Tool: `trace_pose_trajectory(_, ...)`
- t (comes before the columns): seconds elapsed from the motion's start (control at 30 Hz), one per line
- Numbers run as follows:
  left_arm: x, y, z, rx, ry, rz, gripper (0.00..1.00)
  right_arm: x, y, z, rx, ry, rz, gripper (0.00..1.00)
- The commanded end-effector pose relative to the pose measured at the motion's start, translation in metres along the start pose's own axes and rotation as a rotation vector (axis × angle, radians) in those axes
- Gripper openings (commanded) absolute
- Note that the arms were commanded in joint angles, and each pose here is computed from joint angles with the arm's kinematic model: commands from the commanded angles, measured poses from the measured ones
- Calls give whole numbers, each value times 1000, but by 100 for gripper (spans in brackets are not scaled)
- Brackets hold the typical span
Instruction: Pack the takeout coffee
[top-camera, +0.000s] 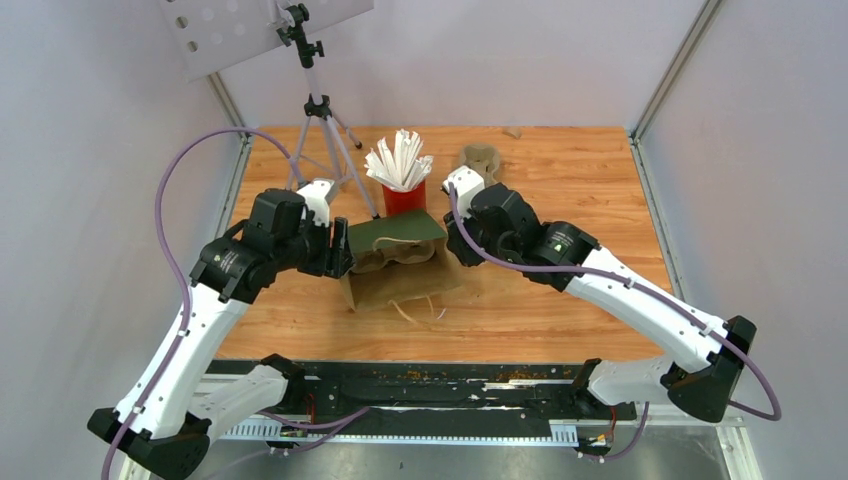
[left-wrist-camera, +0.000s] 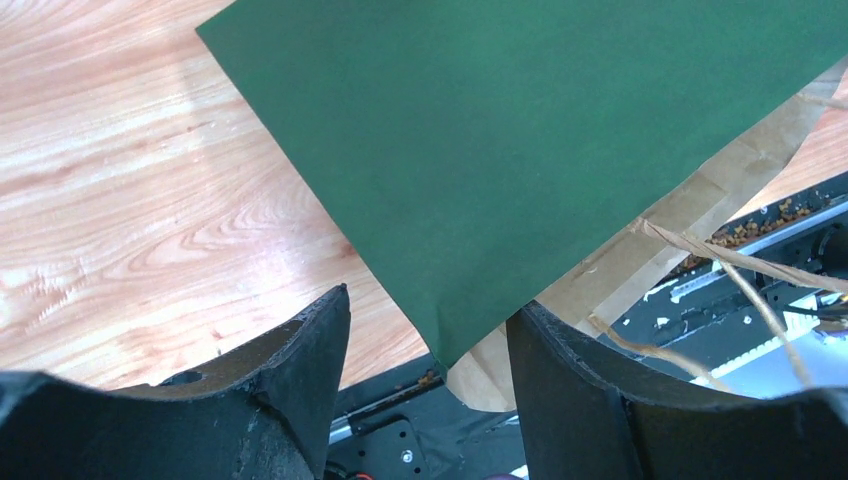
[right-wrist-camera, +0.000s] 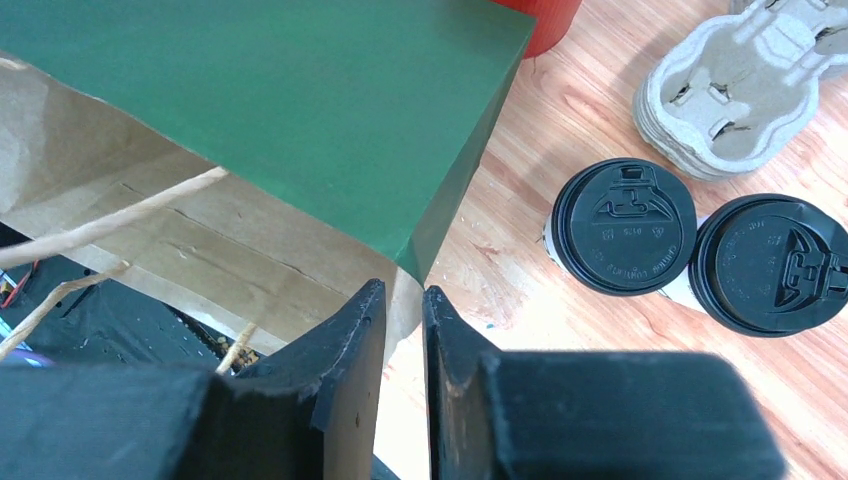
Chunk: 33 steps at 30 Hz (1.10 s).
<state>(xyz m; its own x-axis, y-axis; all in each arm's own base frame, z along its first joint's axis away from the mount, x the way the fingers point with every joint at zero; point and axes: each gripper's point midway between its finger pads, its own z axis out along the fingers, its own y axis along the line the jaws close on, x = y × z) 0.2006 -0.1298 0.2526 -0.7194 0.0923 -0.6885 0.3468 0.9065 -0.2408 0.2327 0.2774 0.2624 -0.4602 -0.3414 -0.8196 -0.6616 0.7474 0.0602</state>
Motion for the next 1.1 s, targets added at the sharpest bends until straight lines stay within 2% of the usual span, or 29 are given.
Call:
trace_pose_trajectory(0.0,-2,3,-11,-31,-12,-43,66,-15,5,4,-19,-45,20,21)
trace_pose_trajectory(0.2,-10,2,-9,-26,-37,-39,59,-25,7,1,-25,-59,14,24)
trace_pose_trajectory(0.5,-28,-1,2,-29,-40,-42,51,-17,2,0,-1,-43,24,44)
trace_pose_trajectory(0.63,-30,-2,3,-23,-45,-42,50,-15,4,4,-11,-43,34,45)
trace_pose_trajectory(0.93,-30,-4,4,-16,-48,-55,50,-14,13,20,-37,-10,77,30)
trace_pose_trajectory(1.07,-35,-6,2,-6,-62,-62,51,-24,13,18,-33,-28,92,14)
